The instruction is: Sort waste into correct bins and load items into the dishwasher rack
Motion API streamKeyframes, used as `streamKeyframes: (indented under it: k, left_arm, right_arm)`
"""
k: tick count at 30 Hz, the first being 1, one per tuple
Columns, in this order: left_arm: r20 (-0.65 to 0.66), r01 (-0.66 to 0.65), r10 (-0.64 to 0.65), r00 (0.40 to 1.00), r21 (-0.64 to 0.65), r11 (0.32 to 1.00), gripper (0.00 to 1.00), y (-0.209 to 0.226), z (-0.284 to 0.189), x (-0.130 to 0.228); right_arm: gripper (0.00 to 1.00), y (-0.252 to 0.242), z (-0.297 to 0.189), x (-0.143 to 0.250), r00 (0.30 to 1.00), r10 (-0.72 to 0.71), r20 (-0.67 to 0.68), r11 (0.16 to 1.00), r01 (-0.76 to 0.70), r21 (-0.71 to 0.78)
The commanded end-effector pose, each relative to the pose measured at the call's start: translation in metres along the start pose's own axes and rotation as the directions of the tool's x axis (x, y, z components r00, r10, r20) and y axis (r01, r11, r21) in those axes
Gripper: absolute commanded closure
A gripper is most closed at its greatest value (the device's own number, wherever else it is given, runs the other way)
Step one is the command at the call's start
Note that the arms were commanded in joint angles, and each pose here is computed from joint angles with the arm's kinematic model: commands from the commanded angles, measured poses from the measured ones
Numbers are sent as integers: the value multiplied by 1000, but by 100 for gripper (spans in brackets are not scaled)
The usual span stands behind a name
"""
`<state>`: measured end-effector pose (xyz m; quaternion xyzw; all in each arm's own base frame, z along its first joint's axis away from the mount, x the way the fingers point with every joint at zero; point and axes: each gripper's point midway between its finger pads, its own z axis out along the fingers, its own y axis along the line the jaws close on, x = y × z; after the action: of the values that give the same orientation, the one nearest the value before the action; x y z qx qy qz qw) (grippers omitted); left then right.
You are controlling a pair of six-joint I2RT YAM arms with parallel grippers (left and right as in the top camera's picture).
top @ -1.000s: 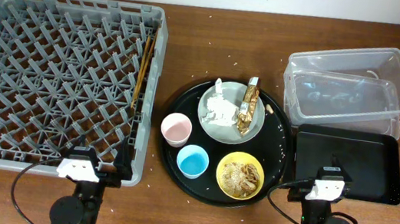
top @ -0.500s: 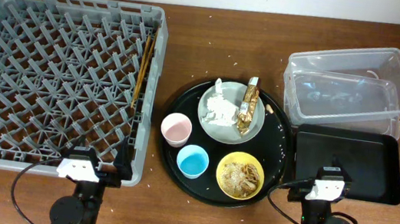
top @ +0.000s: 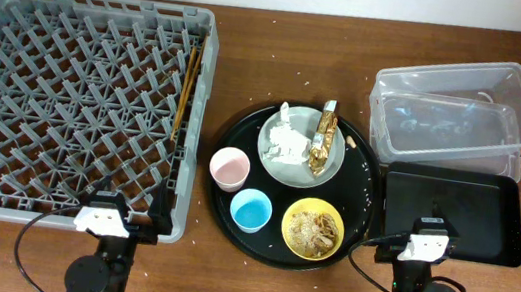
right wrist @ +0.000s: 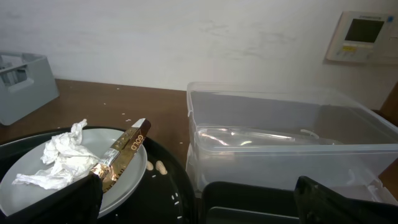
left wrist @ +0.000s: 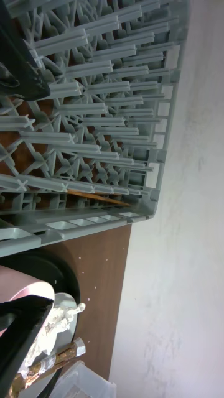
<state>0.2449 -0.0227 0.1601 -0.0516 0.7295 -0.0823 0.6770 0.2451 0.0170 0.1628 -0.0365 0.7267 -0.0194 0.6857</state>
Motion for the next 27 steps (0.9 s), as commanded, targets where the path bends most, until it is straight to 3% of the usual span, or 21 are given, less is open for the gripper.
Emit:
streamKeyframes:
  k: [1,9,13,17,19,22,24,27]
  left_arm:
    - [-4,-9,9,1000,9,1000,1,-1,0,2]
    - [15,-7,7,1000,-19,1000,1,3,0,-2]
    - [77,-11,-4,997,198,980,1,-35,-4,-20]
    - [154,-21,-16,988,239,971,1,-44,-8,-40]
    - [230,-30,-30,973,251,967,1,-47,-14,-62]
    - [244,-30,-32,969,246,969,1,-49,-21,-84]
    - [210,-28,-18,978,211,977,1,-49,-23,-107]
    - [96,-23,5,995,182,983,1,-53,-16,-133]
  right_arm:
    - [2,-1,0,4,1000,-3,-6,1000,3,7]
    - [2,0,0,4,1000,-2,-5,1000,2,3]
    - [2,0,0,4,1000,-1,-5,1000,1,0]
    - [2,34,-3,-1,1000,0,15,980,3,-198]
    - [2,50,-11,-21,998,8,59,954,10,-299]
    - [2,49,-20,-55,992,17,122,951,21,-309]
    - [2,45,-32,-93,989,21,149,951,26,-307]
    - [2,43,-32,-122,998,10,67,949,12,-314]
